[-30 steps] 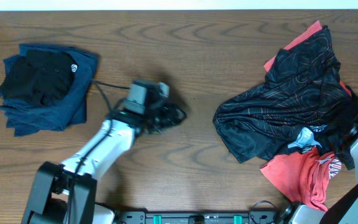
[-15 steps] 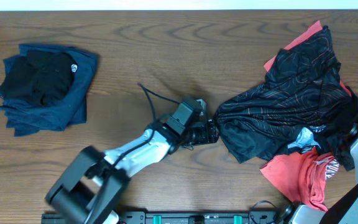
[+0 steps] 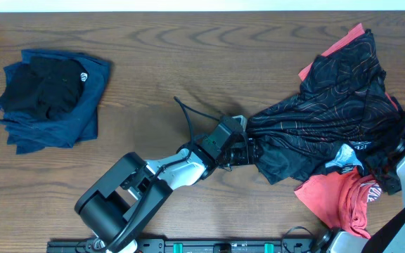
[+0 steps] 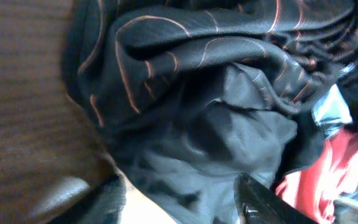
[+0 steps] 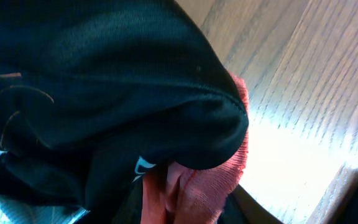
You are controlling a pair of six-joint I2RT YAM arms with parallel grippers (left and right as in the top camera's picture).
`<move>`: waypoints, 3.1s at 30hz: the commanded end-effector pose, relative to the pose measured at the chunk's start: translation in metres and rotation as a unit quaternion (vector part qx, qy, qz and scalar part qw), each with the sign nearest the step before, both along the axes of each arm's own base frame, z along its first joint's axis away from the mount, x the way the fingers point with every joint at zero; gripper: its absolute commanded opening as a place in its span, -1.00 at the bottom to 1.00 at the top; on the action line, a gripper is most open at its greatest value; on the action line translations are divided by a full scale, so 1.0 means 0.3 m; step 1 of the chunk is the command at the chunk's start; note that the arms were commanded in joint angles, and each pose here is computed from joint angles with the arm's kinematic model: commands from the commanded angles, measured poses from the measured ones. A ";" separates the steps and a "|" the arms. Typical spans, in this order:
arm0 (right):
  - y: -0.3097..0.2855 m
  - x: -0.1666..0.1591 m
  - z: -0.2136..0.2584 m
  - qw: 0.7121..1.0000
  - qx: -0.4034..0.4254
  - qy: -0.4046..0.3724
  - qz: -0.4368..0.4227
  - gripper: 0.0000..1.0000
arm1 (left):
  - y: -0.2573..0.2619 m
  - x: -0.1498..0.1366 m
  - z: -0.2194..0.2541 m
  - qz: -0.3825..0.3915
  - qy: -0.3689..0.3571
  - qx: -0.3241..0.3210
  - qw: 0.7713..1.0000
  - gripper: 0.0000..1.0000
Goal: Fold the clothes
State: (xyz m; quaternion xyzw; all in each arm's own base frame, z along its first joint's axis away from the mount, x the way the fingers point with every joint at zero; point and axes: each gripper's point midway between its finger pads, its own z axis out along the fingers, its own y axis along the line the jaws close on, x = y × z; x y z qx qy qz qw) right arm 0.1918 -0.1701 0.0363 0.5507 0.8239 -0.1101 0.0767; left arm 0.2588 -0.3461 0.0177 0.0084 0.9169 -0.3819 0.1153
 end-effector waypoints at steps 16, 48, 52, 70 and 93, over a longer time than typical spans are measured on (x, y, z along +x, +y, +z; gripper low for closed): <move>0.031 -0.009 0.004 1.000 0.020 0.011 0.015 -0.31 | 0.273 0.307 0.090 0.112 -0.107 0.043 0.987 -0.88; 0.029 -0.008 -0.001 0.999 0.018 0.013 0.030 -0.57 | 0.339 0.232 0.231 0.055 0.019 0.054 0.997 -0.07; 0.029 -0.007 -0.001 0.999 0.019 0.014 0.033 -0.57 | 0.242 0.170 0.100 0.054 0.055 0.090 0.993 -0.07; 0.028 -0.006 -0.001 0.999 0.018 0.013 0.036 -0.57 | 0.122 0.245 -0.131 0.066 0.027 0.086 0.994 0.08; 0.014 0.000 -0.002 0.999 0.008 0.013 0.036 -0.56 | 0.658 0.544 0.256 0.197 -0.056 0.031 0.978 -0.89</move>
